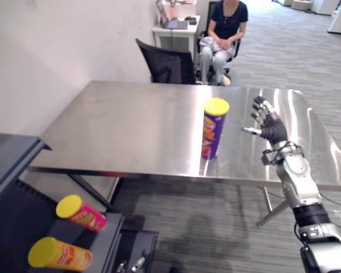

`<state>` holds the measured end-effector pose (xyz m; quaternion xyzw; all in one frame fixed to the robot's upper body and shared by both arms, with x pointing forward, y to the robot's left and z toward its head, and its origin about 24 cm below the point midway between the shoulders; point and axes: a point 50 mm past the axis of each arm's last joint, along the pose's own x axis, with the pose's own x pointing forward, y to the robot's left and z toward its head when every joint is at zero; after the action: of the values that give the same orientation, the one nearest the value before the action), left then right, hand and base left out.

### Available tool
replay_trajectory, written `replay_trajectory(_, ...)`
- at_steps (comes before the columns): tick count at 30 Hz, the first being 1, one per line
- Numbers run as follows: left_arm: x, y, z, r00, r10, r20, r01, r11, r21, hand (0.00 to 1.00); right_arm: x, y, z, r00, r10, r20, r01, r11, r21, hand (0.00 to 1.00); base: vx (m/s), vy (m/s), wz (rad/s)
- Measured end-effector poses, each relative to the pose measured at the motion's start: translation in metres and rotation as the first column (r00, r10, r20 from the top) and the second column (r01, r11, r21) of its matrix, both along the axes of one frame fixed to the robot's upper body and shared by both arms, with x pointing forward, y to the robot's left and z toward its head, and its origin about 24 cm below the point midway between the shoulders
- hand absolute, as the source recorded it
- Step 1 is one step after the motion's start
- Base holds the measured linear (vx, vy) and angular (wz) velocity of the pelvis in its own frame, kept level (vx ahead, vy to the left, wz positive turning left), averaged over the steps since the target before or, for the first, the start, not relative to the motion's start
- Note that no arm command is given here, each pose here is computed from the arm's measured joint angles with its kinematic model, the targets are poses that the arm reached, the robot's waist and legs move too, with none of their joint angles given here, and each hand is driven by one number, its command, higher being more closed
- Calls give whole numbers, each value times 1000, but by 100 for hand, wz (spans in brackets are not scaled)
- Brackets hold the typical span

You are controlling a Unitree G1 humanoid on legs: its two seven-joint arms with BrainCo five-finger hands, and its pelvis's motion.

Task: Put the gum and the chips on the shelf.

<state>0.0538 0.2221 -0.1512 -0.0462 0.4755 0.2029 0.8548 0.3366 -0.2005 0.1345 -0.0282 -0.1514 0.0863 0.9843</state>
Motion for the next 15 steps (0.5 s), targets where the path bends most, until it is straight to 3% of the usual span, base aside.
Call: replay_trajectory(15, -4, -1, 2, 1000, -3, 11, 3, 1000, -6, 0, 10, 12, 3, 999, 25, -30, -25, 1000, -1, 0, -4, 7, 5)
